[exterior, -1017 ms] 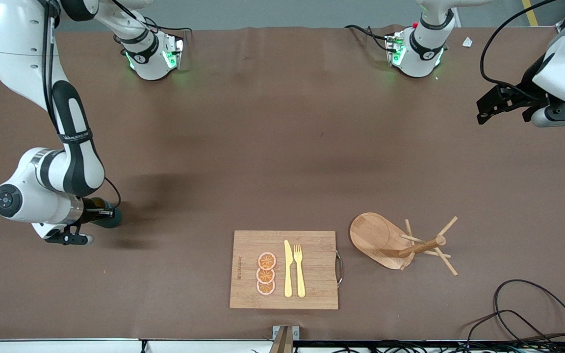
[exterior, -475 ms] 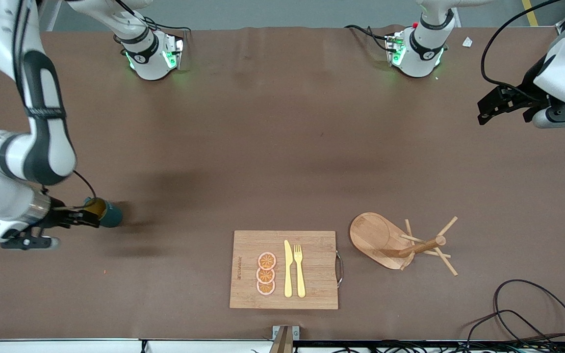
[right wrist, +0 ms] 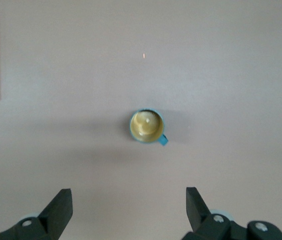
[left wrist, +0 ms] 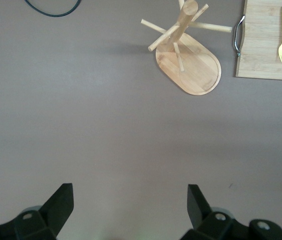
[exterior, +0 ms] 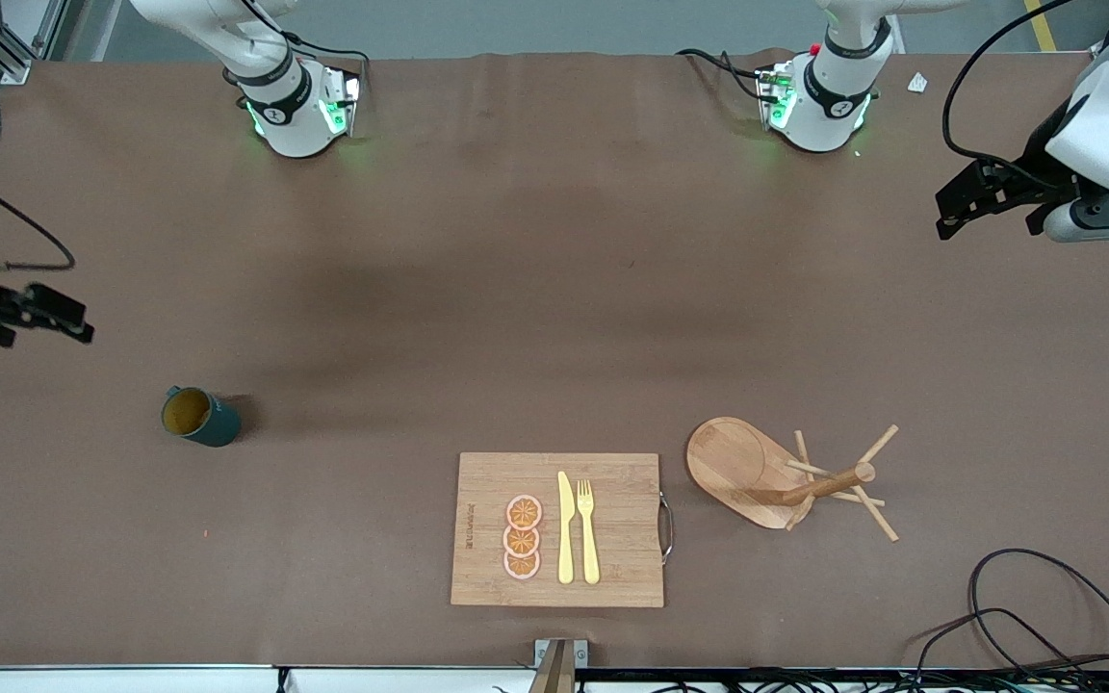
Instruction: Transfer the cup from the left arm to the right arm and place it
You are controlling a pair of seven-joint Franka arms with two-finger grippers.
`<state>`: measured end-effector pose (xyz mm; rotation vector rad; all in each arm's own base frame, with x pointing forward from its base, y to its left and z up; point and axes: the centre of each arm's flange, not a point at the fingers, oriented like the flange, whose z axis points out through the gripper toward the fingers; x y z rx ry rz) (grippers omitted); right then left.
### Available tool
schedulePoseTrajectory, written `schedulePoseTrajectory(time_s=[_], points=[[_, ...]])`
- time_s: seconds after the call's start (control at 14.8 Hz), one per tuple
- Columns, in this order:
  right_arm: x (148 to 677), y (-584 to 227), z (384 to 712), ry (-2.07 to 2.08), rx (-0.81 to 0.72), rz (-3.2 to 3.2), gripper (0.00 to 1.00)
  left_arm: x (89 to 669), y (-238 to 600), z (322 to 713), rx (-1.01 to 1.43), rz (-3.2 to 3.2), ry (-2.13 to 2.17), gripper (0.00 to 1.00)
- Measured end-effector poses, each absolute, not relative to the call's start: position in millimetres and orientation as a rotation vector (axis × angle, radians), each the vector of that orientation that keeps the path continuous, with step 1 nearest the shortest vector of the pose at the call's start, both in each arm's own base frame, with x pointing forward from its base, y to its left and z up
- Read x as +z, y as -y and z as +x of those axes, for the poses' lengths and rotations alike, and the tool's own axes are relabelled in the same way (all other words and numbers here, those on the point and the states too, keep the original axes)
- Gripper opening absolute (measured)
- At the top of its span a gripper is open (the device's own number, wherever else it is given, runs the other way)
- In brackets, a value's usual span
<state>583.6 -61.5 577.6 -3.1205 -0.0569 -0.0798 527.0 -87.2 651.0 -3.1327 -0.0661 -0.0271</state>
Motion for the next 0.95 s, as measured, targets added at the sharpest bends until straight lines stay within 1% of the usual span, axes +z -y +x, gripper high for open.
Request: schedulePoseTrajectory(time_s=[0.14,0.27,0.61,0.95], points=[[609.4,63.6,575.5,0.086,-0.11,-3.147,1.0,652.0,87.1,524.9,-0.023,-3.131,0.066,1.0],[628.0,64.6,570.8,0.089,-0.104,-3.157,1.0,653.5,87.4,523.1,-0.027,-3.131,0.063,1.0],[622.5,65.7,563.8,0.07,0.008,-3.149,1.0,655.4,89.6,522.4,-0.034,-3.131,0.021,1.0],[624.5,67.7,563.0,0.054,0.009,-3.15,1.0,655.8,87.2,522.8,-0.036,-3.13,-0.057,1.0]])
